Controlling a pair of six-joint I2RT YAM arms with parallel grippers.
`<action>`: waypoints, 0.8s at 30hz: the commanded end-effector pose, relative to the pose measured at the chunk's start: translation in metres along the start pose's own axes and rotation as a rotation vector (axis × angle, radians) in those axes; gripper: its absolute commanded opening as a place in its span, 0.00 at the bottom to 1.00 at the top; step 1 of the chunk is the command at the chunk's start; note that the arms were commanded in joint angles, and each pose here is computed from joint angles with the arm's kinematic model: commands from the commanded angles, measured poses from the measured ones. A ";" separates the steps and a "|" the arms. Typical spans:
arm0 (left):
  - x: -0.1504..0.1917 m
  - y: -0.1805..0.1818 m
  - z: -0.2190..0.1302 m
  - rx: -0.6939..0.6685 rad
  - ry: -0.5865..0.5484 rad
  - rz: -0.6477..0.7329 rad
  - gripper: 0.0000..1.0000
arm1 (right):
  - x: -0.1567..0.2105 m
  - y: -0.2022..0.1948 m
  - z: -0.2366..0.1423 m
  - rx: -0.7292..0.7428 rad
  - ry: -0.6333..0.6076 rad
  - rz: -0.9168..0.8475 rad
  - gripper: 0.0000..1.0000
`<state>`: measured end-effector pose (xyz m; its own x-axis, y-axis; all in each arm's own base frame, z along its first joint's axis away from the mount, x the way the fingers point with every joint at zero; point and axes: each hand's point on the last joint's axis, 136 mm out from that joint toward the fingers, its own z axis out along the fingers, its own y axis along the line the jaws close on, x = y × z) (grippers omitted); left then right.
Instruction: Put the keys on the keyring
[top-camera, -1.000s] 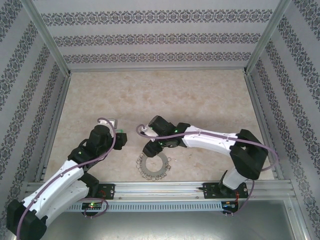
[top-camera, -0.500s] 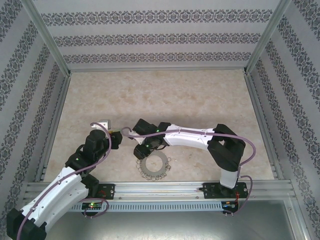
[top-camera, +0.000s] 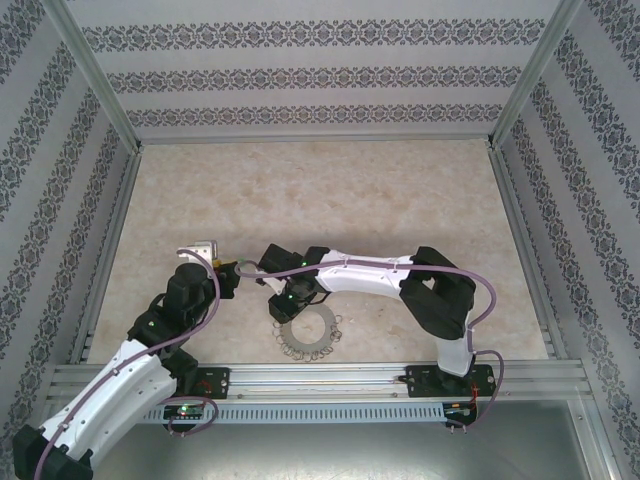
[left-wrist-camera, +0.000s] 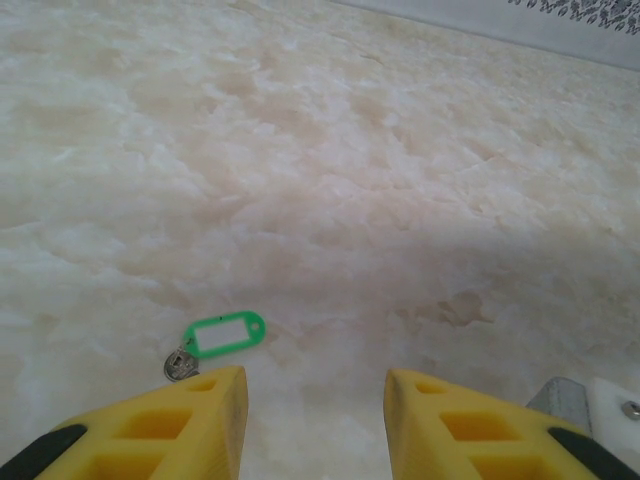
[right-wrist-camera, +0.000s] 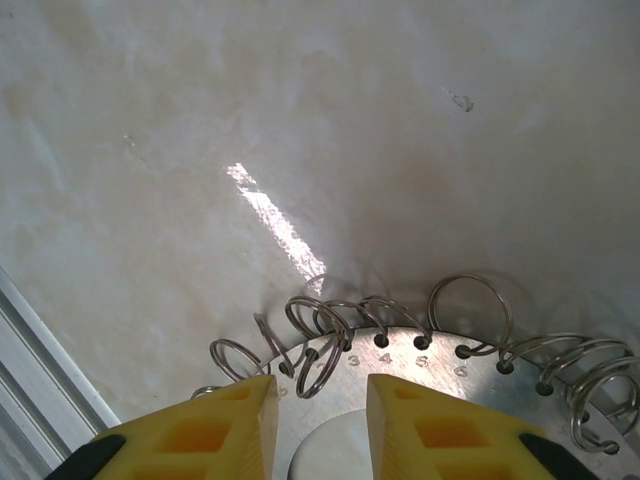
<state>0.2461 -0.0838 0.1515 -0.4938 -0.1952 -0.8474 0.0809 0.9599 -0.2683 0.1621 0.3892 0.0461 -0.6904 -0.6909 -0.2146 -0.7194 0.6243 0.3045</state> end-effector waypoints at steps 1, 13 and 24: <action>-0.011 0.004 -0.001 -0.015 -0.054 0.014 0.42 | 0.002 0.001 0.005 0.021 0.024 0.013 0.29; -0.011 0.006 -0.005 -0.019 -0.065 0.025 0.41 | 0.002 0.002 0.016 0.010 0.041 0.022 0.25; -0.013 0.010 -0.009 -0.036 -0.074 0.042 0.42 | 0.007 0.005 0.020 -0.003 0.055 0.024 0.23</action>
<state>0.2446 -0.0785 0.1632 -0.4427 -0.1820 -0.8780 0.0901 0.9652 -0.2455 0.1565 0.3891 0.0293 -0.7000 -0.6945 -0.1664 -0.7069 0.6404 0.3003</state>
